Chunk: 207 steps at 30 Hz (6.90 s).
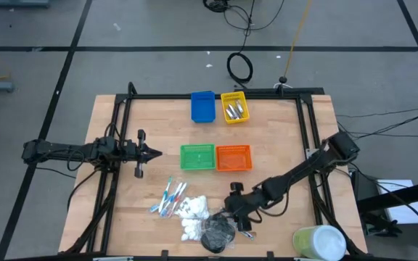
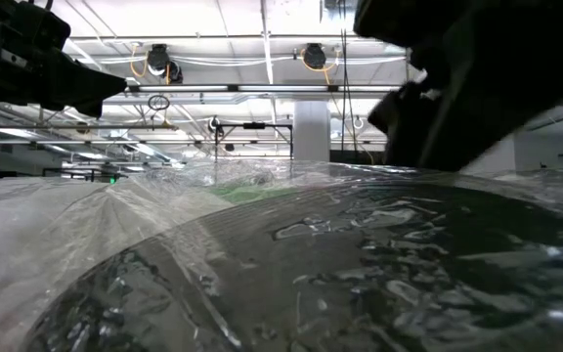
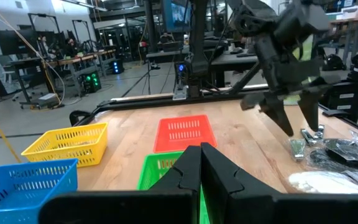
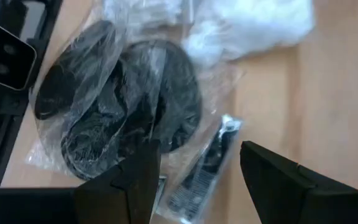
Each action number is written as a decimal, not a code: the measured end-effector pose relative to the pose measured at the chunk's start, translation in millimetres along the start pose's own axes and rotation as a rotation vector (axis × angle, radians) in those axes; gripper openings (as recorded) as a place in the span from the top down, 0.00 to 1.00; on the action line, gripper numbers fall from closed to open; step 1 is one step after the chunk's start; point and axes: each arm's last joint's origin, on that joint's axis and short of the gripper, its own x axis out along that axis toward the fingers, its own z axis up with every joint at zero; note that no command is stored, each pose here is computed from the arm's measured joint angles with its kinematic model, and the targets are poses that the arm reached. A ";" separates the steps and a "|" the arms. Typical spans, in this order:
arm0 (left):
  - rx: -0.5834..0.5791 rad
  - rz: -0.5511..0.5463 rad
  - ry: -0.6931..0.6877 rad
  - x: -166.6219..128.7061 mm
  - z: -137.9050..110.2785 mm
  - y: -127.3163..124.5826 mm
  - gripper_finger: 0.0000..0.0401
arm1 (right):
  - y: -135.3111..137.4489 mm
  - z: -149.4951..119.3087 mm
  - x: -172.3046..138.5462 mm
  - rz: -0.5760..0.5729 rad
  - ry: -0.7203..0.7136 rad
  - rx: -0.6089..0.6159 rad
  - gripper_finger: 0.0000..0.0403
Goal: Pick & Place Travel size toiletries
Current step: Put the top nail cutter into the yellow bin, then put the bottom nail cutter into the yellow bin
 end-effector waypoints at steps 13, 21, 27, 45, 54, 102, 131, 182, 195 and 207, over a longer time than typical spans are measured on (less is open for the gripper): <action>0.000 0.000 0.000 0.0 0.0 0.0 0.99 | -0.9 -21.3 27.4 -0.112 0.072 0.083 0.48; 0.000 0.000 0.000 0.0 0.0 0.0 0.99 | -13.1 -20.8 27.2 -0.169 0.100 0.099 0.65; 0.000 0.000 0.000 0.0 0.0 0.0 0.99 | -18.0 -15.7 20.1 -0.163 0.097 0.098 0.89; 0.000 0.000 0.000 0.0 0.0 0.0 0.99 | -38.3 45.2 -99.7 -0.114 -0.277 0.137 0.90; 0.000 0.000 -0.001 0.0 0.1 0.0 0.99 | -61.4 51.2 -100.2 0.000 -0.252 0.165 0.90; 0.000 0.000 -0.001 0.0 0.1 0.0 0.99 | -54.9 -40.2 -7.8 0.075 -0.099 0.016 0.56; 0.000 0.000 0.000 0.0 0.0 0.0 0.99 | -55.5 -38.8 -3.5 0.165 -0.105 -0.036 1.00; 0.000 0.000 0.000 0.0 0.0 0.0 0.99 | -334.7 -34.3 -134.6 -0.696 -0.527 0.475 0.93; 0.000 0.000 0.000 0.0 -0.1 0.0 0.99 | -276.2 1.2 -141.5 -0.423 -0.611 0.205 0.60; 0.000 0.000 0.000 0.0 -0.1 0.0 0.99 | -42.5 5.8 -133.5 -0.228 -0.619 -0.211 0.60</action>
